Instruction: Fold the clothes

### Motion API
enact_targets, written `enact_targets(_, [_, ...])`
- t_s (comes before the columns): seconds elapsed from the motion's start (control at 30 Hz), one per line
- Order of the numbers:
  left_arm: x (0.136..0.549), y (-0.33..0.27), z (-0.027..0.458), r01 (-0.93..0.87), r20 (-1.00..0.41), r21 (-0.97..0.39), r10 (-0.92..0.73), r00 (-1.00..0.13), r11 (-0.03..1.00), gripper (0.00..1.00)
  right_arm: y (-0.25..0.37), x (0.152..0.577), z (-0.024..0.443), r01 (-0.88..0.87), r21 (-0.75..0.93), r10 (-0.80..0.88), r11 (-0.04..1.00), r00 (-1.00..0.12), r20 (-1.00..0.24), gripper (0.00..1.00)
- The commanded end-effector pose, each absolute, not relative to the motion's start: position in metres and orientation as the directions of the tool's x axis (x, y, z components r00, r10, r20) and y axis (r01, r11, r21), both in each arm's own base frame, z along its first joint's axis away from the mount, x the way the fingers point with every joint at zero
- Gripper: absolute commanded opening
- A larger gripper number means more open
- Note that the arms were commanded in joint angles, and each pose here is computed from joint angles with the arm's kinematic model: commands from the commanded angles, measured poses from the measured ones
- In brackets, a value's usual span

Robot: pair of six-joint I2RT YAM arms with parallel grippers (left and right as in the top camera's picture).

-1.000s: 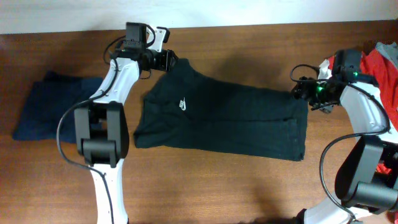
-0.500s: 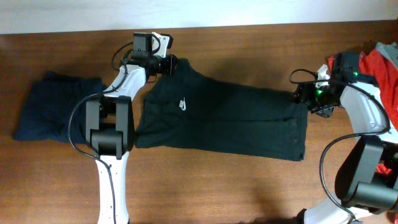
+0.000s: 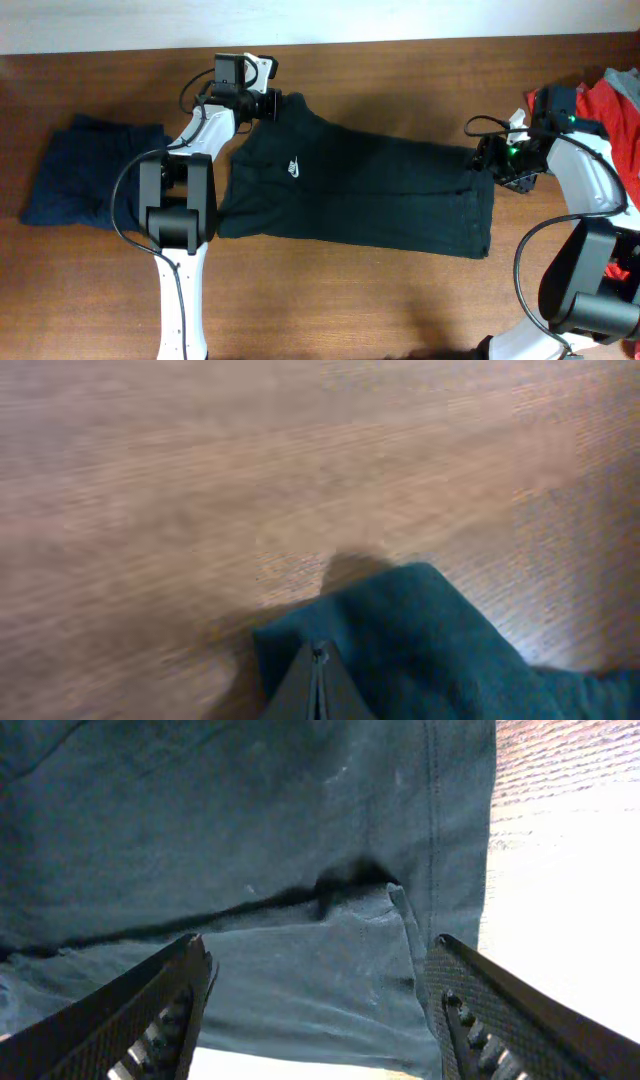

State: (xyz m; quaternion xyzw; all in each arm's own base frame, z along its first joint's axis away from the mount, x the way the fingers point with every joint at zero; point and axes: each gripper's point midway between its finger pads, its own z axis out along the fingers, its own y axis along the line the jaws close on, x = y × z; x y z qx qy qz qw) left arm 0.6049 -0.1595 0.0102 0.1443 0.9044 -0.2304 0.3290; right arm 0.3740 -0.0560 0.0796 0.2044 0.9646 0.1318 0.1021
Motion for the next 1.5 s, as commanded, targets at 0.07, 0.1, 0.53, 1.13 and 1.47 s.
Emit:
enact_targets(0.07, [0.613, -0.162, 0.056, 0.441, -0.673, -0.354, 0.103, -0.732, 0.825, 0.00, -0.056, 0.376, 0.085, 0.355, 0.304, 0.414, 0.884, -0.897, -0.157, 0.70])
enact_targets(0.1, [0.615, -0.160, 0.073, 0.443, -0.682, -0.350, 0.100, -0.725, 0.825, 0.00, -0.056, 0.376, 0.085, 0.355, 0.303, 0.414, 0.884, -0.897, -0.157, 0.70])
enact_targets(0.53, [0.595, -0.148, 0.132, 0.441, -0.626, -0.199, 0.233, -0.744, 0.875, 0.17, -0.056, 0.375, 0.085, 0.356, 0.304, 0.414, 0.884, -0.897, -0.152, 0.68])
enact_targets(1.13, [0.610, -0.150, 0.005, 0.410, -0.533, -0.199, 0.252, -0.807, 0.890, 0.71, -0.052, 0.363, 0.082, 0.372, 0.297, 0.416, 0.879, -0.904, -0.097, 0.68])
enact_targets(1.47, [0.598, -0.159, -0.023, 0.413, -0.479, -0.216, 0.272, -0.834, 0.885, 0.38, -0.052, 0.363, 0.082, 0.373, 0.297, 0.416, 0.879, -0.904, -0.097, 0.67])
